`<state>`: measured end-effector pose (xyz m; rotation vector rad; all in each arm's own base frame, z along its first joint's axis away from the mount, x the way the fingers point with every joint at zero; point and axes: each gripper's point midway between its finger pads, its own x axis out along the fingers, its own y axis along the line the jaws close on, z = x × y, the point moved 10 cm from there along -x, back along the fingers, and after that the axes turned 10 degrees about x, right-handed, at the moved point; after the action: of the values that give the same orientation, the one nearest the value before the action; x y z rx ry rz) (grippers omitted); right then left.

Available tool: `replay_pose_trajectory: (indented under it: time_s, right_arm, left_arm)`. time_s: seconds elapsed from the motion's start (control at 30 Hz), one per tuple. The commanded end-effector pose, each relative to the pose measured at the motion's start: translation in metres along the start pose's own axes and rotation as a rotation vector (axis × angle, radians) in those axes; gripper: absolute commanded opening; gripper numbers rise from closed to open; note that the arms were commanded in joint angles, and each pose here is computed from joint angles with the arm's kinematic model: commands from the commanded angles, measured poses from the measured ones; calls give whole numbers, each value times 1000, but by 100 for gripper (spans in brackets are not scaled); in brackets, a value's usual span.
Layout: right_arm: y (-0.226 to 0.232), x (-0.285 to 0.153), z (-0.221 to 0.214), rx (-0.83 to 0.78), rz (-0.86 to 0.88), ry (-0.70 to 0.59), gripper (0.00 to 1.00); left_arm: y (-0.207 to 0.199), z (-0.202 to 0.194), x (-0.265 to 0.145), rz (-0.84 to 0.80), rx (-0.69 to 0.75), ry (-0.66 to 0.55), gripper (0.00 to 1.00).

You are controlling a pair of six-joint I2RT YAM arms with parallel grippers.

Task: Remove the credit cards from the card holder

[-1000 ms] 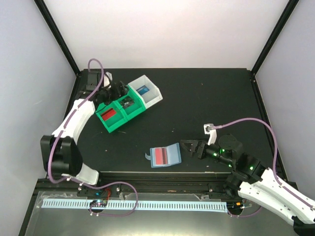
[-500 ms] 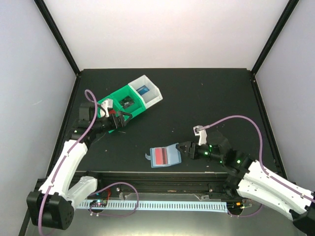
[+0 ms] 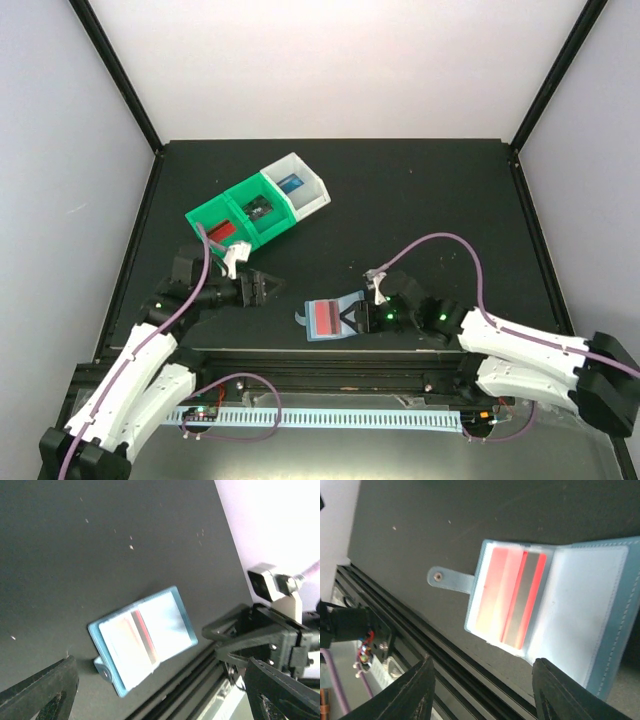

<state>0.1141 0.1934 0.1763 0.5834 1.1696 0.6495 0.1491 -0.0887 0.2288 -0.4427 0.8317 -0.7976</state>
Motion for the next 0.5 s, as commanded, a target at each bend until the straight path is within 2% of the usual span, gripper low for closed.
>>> replay_pose_trajectory:
  time_s: [0.0,0.27,0.47]
  right_arm:
    - [9,17,0,-15,-16,5,55]
    - [16,39,-1,-53,-68,15,45]
    - [17,53,5,-77,-119,3,43]
  left_arm:
    - [-4,-17,8,-52,-27,26,92]
    - [3,-42,27,-121,-61,22,86]
    - [7,-56,34,-144,-117,36,80]
